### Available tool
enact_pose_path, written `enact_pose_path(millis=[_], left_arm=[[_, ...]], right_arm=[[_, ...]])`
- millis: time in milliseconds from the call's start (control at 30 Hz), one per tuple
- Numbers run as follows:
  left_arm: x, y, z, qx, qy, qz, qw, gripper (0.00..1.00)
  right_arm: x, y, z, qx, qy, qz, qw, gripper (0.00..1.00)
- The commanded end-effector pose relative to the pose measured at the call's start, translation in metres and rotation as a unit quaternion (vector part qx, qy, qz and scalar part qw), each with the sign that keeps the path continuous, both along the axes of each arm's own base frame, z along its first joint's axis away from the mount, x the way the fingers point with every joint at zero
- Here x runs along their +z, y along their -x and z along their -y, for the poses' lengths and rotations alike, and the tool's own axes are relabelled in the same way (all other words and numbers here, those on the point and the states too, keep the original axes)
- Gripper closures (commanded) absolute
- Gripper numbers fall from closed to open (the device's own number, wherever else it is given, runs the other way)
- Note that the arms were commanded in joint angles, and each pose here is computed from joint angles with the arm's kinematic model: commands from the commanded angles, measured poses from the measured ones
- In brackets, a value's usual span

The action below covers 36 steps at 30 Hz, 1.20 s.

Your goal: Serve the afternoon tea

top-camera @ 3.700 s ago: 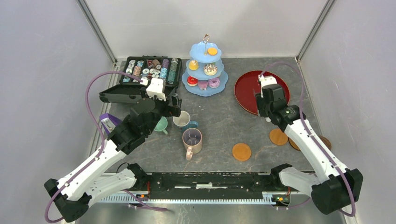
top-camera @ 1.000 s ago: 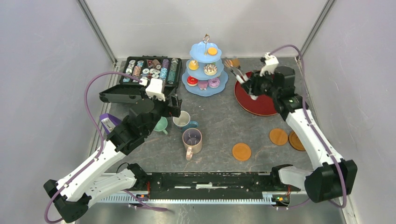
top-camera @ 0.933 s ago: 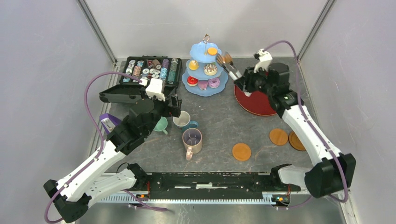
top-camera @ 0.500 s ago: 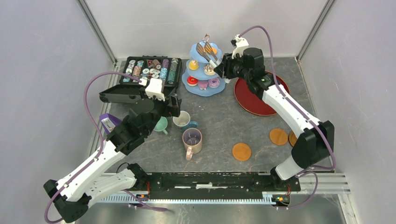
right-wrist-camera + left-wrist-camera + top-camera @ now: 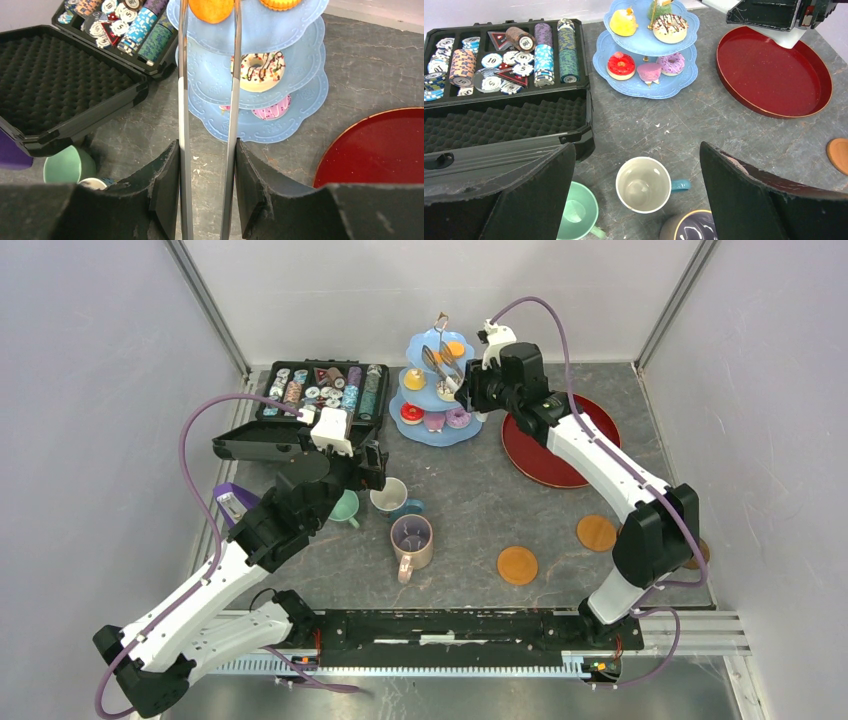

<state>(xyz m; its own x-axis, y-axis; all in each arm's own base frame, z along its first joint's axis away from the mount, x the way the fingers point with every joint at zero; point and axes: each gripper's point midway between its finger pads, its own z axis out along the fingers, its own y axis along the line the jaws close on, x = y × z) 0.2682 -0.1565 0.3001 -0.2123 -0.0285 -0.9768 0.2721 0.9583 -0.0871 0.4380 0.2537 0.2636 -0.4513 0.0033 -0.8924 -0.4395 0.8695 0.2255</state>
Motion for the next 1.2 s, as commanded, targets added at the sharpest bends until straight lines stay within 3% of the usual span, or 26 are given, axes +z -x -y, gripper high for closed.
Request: enact_pose_path(millis=[0, 567, 1167], left_arm=[[0.014, 0.001, -0.002, 0.006, 0.022, 0.011, 1.000, 0.01], [0.012, 0.000, 0.000, 0.005, 0.019, 0.008, 1.000, 0.01], [0.011, -0.002, 0.000, 0.009, 0.016, 0.007, 1.000, 0.01]], right_arm=[[0.036, -0.009, -0.001, -0.009, -0.006, 0.052, 0.999, 0.64], [0.045, 0.000, -0.001, 0.004, -0.002, 0.073, 0.997, 0.50], [0.063, 0.049, 0.029, 0.003, 0.002, 0.089, 0.996, 0.52]])
